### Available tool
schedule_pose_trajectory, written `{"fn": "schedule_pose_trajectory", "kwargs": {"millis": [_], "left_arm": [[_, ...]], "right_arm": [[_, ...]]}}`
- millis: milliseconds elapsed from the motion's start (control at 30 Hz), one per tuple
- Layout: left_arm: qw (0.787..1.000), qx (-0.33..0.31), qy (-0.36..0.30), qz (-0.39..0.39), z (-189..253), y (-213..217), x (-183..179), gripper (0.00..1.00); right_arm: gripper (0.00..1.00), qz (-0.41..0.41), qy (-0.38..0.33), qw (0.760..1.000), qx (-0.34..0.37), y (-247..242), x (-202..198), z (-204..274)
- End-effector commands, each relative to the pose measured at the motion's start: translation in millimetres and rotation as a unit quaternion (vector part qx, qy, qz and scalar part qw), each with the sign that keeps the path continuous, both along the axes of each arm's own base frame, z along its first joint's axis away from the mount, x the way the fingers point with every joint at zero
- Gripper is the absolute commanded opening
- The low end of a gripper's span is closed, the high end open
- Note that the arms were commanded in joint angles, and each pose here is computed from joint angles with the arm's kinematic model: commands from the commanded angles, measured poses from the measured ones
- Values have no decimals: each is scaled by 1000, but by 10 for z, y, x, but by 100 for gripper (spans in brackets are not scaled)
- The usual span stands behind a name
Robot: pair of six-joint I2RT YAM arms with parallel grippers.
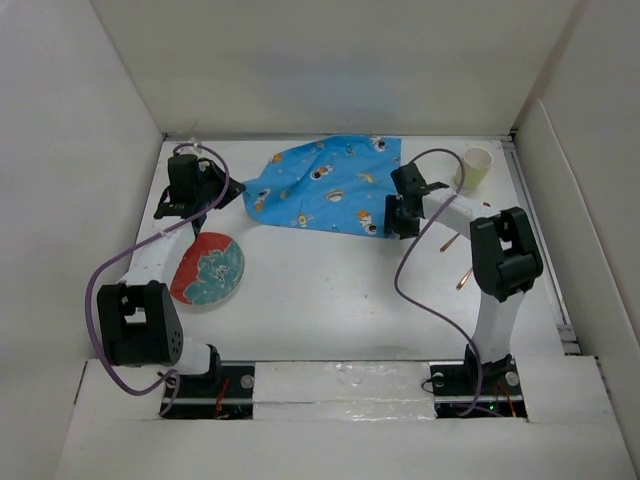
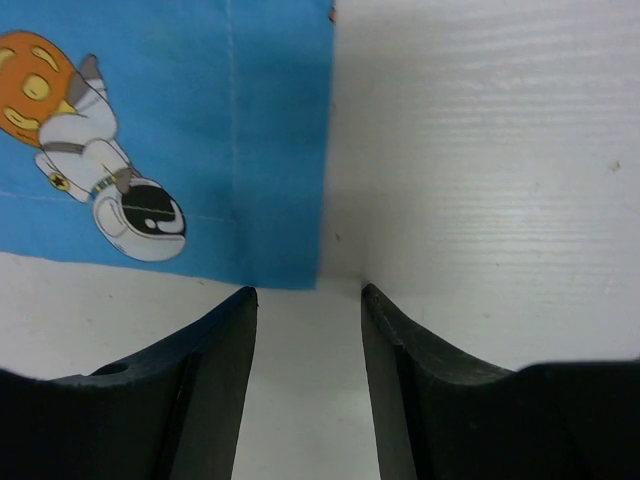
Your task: Set the dinner table for one person
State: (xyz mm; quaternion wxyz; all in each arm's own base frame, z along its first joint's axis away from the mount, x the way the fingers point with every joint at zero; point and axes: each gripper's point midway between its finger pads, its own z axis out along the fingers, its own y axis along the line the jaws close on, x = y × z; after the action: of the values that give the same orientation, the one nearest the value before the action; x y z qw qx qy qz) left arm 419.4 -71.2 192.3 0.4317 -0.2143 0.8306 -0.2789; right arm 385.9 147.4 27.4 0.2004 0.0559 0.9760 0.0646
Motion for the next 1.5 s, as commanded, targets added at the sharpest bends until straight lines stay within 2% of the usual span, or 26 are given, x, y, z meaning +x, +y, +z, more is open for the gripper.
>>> {"fn": "schedule_pose_trajectory", "kwargs": {"millis": [0,100,167,233,267,367,567,633,667,767,800,900,967,1000,1167,1300,1467], "left_arm": [[999,14,-45,1,285,45,11,0],[999,14,-46,-1,285,40,14,0],[999,13,-46,-2,288,35,20,0],[999,13,-44,-2,272,38,18,0],[999,13,-44,-2,271,37,15,0],[999,13,-39,-2,227,35,3,0],[1000,3,-20,-23,69,-38,-12,0],[999,18,-2,-37,-51,-103,-52,13],[999,32,13,-33,-124,-87,-86,27],[998,57,24,-17,-200,-14,-129,43],[997,66,33,-12,-235,20,-160,44],[995,93,44,-3,-314,112,-241,45],[991,119,54,-13,-372,64,-343,37],[989,133,66,-20,-421,28,-416,36],[969,216,105,-63,-668,-383,-772,33],[962,226,146,-39,-922,-451,-1065,34],[962,199,186,35,-1146,-365,-1115,37]], "right_arm": [[51,2,-17,1000,-9,105,141,5],[48,-3,-11,1000,-15,100,166,-51],[39,-1,-6,1000,-14,115,176,-95],[18,-9,-6,1000,-15,108,192,-94],[0,-21,-14,999,-22,79,227,-40],[0,-30,-24,999,-29,34,239,43],[0,-80,-84,993,-34,-565,342,550],[0,-100,-91,990,-35,-818,311,657],[0,-100,-93,990,-33,-912,282,689],[0,-91,-89,991,-29,-934,225,707],[0,-89,-91,991,-27,-927,225,705],[0,-84,-81,993,-21,-900,180,615],[0,-82,-75,994,-20,-887,181,561],[0,-81,-74,994,-17,-878,183,556],[0,-76,-83,994,-7,-839,228,641],[0,-77,-100,992,0,-828,222,766],[0,-70,-110,991,13,-759,172,855]]}}
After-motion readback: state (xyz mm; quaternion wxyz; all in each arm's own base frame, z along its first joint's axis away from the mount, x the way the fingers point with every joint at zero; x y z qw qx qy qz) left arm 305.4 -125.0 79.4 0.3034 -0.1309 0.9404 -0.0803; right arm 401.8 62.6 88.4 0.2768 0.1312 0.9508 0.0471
